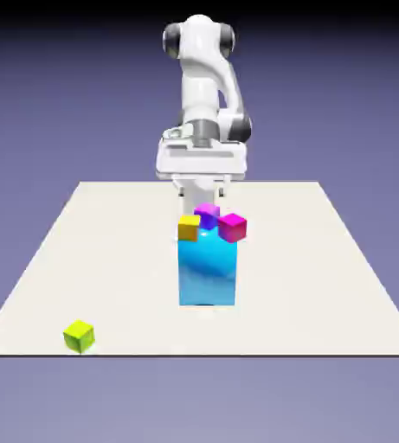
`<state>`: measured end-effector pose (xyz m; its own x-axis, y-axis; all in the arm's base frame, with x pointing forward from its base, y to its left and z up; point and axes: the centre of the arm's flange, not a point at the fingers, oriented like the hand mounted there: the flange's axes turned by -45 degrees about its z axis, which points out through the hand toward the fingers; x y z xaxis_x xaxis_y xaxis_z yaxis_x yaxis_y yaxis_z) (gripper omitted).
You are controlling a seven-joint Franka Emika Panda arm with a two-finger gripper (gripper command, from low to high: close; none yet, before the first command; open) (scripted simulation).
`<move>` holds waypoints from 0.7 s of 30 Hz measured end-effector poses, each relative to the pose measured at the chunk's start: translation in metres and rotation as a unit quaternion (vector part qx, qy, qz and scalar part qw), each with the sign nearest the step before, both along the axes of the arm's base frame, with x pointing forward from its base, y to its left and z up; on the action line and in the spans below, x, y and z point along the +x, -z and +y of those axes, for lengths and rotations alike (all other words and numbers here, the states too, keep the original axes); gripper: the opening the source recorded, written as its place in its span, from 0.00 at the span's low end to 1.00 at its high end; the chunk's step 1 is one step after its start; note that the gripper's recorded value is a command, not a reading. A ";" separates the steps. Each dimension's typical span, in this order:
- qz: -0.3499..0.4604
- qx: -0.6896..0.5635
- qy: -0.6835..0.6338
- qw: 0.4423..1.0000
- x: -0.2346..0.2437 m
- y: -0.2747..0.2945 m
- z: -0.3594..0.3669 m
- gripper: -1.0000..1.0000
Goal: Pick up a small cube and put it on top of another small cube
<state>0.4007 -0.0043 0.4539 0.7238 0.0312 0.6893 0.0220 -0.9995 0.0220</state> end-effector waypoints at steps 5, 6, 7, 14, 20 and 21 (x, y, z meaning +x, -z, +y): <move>0.074 0.018 0.046 0.996 0.044 0.024 -0.042 0.50; 0.088 0.022 0.055 0.994 0.052 0.030 -0.051 0.50; 0.103 0.026 0.064 0.992 0.060 0.037 -0.060 0.50; 0.201 0.053 0.130 0.969 0.103 0.091 -0.135 0.50; 0.282 0.075 0.176 0.940 0.127 0.149 -0.196 0.50; 0.295 0.079 0.184 0.934 0.129 0.160 -0.207 0.50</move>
